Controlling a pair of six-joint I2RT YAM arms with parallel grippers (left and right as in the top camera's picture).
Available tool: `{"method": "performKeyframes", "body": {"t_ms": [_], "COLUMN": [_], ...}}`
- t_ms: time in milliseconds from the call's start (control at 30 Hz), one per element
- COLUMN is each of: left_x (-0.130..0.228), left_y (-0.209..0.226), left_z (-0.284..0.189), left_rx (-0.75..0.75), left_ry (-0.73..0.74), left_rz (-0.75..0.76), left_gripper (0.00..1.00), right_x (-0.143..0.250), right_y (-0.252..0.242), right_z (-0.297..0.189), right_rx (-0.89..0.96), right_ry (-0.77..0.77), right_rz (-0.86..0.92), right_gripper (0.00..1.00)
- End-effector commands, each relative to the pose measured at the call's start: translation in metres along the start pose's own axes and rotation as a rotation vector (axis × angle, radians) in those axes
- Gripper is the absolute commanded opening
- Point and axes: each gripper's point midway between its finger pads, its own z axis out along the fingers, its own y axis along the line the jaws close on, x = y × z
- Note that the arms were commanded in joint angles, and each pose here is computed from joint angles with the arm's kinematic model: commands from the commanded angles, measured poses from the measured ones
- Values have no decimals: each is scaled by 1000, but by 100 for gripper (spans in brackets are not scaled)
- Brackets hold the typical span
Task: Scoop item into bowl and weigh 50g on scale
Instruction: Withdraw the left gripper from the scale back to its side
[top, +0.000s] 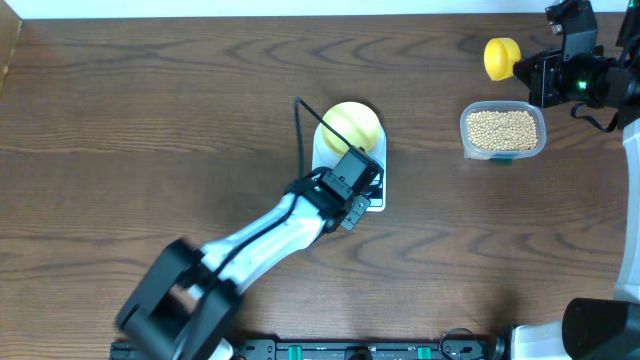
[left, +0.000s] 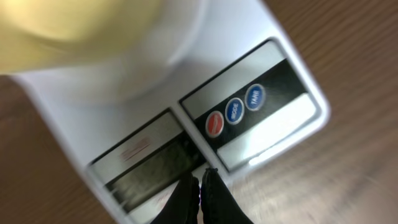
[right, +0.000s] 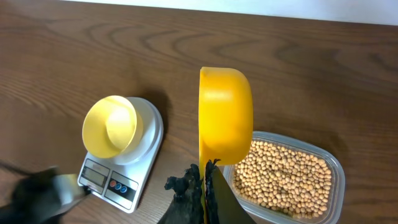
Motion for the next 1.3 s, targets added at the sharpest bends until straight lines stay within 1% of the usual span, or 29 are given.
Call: {"method": "performKeyframes", "body": {"t_ms": [0,33,67,233,300,333,367,433,467,500,533,600,700,900,1000,1033,1267], "left_x": [-17,-19,-17,0,0,0,1,2,2,2,3,4,5,5,5,4,-1], "left_y": [9,12,14,31,40,44,49,58,59,60,60,64,74,80,86,87,89], "left_z": [-45,-67,-78,-117,-128,-132,-136,-140,-141,-144,-144,-146,-146,-146,-144,-144,-136], "left_rx": [-15,-15,-16,-33,-32,-26,-16,11,35,94,120,158,153,119,81,81,82], "left_ry": [-102,-138,-146,-154,-178,-188,-196,-210,-216,-229,-233,-244,-248,-254,-250,-253,-253], "left_rz": [-3,-8,-10,-52,-54,-47,-53,-80,-83,-76,-77,-88,-119,-44,-47,-47,-47], "left_gripper": [8,7,8,8,17,31,37,43,49,56,59,61,61,62,62,98,97], "right_x": [-10,-10,-10,-10,-9,-9,-9,-9,-8,-8,-8,-7,-7,-7,-7,-7,-7], "right_y": [10,10,10,11,11,11,11,11,11,12,12,12,12,12,12,12,11], "right_z": [-11,-11,-11,-11,-11,-11,-11,-10,-10,-10,-10,-10,-10,-10,-10,-10,-10], "right_rx": [0,0,0,0,-2,-2,-3,-3,-4,-4,-4,-5,-5,-5,-4,-4,-3], "right_ry": [-33,-33,-33,-32,-31,-30,-29,-28,-27,-25,-24,-21,-20,-21,-21,-21,-21], "right_rz": [-46,-46,-46,-46,-45,-45,-44,-43,-43,-42,-41,-39,-40,-40,-40,-40,-41], "right_gripper": [1,1,1,1,1,1,1,1,1,1,1,1,1,1,1,1,1]}}
